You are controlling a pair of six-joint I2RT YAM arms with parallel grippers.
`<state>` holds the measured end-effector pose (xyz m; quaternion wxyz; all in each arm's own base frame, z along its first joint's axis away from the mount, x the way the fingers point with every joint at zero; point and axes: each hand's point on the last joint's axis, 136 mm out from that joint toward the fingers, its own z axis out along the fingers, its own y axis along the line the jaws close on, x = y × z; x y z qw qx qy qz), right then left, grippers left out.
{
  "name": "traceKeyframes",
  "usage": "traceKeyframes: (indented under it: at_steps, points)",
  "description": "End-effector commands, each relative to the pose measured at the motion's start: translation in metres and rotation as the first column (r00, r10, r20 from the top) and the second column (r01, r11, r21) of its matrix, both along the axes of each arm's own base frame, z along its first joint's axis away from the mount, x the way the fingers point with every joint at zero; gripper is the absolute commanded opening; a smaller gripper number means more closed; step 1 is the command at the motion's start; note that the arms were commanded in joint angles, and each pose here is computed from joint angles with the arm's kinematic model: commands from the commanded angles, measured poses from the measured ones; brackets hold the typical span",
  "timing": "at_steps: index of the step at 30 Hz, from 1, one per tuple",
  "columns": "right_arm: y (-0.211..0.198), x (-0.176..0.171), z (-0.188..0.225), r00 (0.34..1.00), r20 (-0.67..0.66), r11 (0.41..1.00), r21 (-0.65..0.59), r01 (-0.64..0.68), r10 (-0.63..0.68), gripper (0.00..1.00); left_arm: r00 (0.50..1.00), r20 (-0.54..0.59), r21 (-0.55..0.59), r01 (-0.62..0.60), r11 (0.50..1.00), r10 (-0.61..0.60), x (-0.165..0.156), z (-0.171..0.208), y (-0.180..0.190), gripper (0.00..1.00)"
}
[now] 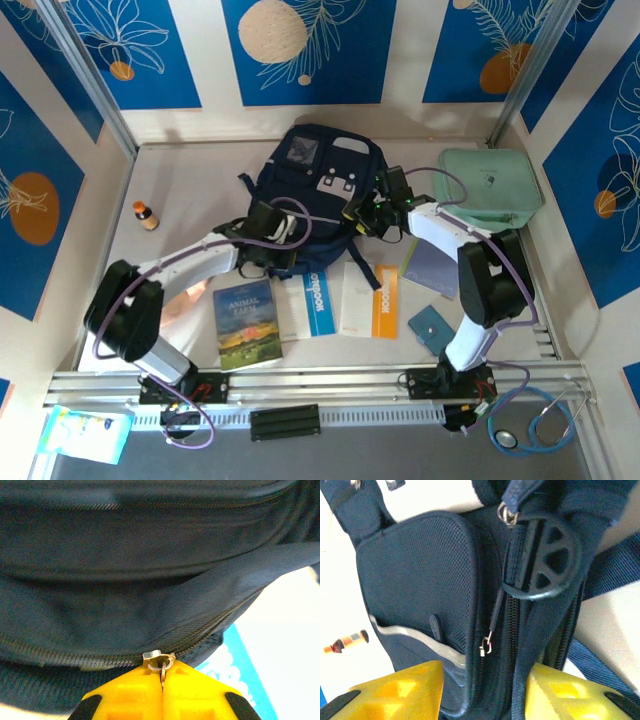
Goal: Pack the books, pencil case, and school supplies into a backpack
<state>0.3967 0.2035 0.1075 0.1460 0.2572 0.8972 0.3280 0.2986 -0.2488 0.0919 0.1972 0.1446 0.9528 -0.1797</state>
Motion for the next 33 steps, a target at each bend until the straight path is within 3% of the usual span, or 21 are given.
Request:
traceKeyframes:
  at_steps: [1, 6, 14, 19, 29, 33]
  points:
    - [-0.018, -0.011, 0.019, 0.999, 0.011, 0.999, 0.001, 0.047, -0.047, 0.52, 0.999, 0.007, -0.126, 0.052, 0.991, -0.051, 0.006, 0.031, -0.045, 0.00]
    - [-0.045, -0.034, 0.039, 0.987, 0.060, 0.989, -0.013, 0.149, -0.148, 0.69, 0.995, -0.025, -0.209, 0.090, 0.974, -0.097, 0.011, 0.046, -0.081, 0.00]
    - [-0.070, -0.083, 0.017, 0.935, -0.049, 0.936, 0.008, 0.352, -0.351, 0.71, 0.979, 0.010, -0.239, 0.200, 0.950, -0.204, 0.005, 0.059, -0.129, 0.00]
    - [-0.053, -0.095, 0.004, 0.937, -0.092, 0.939, 0.033, 0.341, -0.337, 0.94, 0.973, -0.002, -0.252, 0.222, 0.942, -0.230, 0.002, 0.055, -0.142, 0.00]
    - [-0.025, -0.074, -0.016, 0.945, -0.153, 0.946, 0.105, 0.306, -0.289, 0.97, 0.972, -0.034, -0.246, 0.219, 0.944, -0.234, -0.004, 0.047, -0.147, 0.00]
    - [-0.020, -0.066, -0.025, 0.946, -0.165, 0.949, 0.107, 0.297, -0.278, 0.92, 0.969, -0.058, -0.242, 0.218, 0.945, -0.238, -0.008, 0.041, -0.146, 0.00]
